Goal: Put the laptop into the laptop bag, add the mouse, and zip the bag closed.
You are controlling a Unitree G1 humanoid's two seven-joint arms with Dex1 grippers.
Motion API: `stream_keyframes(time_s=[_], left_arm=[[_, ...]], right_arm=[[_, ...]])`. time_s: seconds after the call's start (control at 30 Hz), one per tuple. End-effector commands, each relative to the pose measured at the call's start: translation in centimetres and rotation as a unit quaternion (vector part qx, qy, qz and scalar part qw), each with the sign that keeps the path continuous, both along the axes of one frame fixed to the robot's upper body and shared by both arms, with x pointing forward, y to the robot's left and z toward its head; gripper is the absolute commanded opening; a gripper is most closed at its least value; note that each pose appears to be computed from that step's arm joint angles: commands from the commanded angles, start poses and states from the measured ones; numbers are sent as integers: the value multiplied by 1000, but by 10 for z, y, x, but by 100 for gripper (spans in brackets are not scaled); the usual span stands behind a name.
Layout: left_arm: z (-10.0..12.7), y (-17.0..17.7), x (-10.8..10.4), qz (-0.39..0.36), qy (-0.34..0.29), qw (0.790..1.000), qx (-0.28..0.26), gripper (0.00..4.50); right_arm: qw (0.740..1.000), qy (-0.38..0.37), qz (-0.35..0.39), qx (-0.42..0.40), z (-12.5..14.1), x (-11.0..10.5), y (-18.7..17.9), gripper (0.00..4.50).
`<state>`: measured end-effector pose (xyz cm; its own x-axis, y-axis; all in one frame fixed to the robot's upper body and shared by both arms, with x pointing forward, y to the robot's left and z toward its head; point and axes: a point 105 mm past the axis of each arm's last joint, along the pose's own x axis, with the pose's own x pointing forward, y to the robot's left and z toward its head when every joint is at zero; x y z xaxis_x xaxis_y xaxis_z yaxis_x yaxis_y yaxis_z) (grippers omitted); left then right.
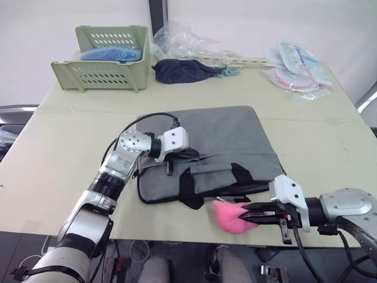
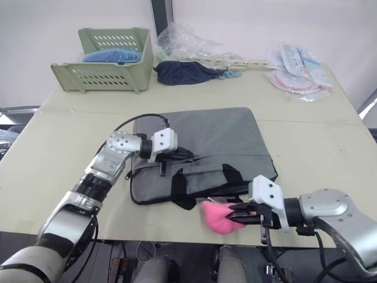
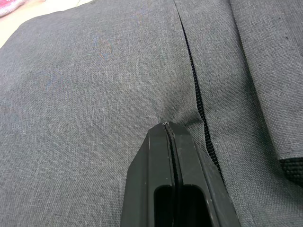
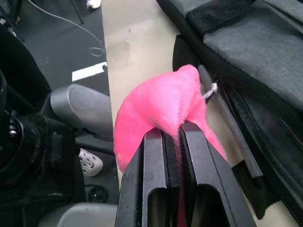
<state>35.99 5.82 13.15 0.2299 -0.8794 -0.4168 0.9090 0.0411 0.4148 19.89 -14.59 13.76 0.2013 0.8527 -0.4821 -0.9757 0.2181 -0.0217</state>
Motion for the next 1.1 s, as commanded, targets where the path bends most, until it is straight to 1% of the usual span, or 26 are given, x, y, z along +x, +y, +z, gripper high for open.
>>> stream_keyframes(time_s=[0.03,0.1,0.17,0.3,0.4,0.6,0.7,0.93,1.1], left_arm=[[-63,20,-11,18,79,992,95,0],[-66,21,-12,14,79,991,103,0],[-69,21,-14,17,86,991,100,0],[-84,26,-20,14,95,989,112,0],[-87,27,-20,18,95,989,113,0],[-89,29,-21,16,97,988,117,0],[-90,30,-21,16,97,988,119,0],[-91,31,-23,12,97,988,121,0],[-92,31,-24,9,96,988,122,0]], right_arm=[[1000,1,-21,-8,15,0,-18,4],[999,5,-39,-19,17,1,-29,4],[998,7,-54,-29,18,3,-41,4],[994,3,-94,-49,18,10,-69,4],[994,0,-104,-45,20,13,-75,4],[992,-2,-115,-49,19,16,-80,4],[988,-8,-136,-69,19,22,-95,4],[981,-18,-171,-89,26,32,-123,4],[971,-44,-206,-112,28,46,-150,4]])
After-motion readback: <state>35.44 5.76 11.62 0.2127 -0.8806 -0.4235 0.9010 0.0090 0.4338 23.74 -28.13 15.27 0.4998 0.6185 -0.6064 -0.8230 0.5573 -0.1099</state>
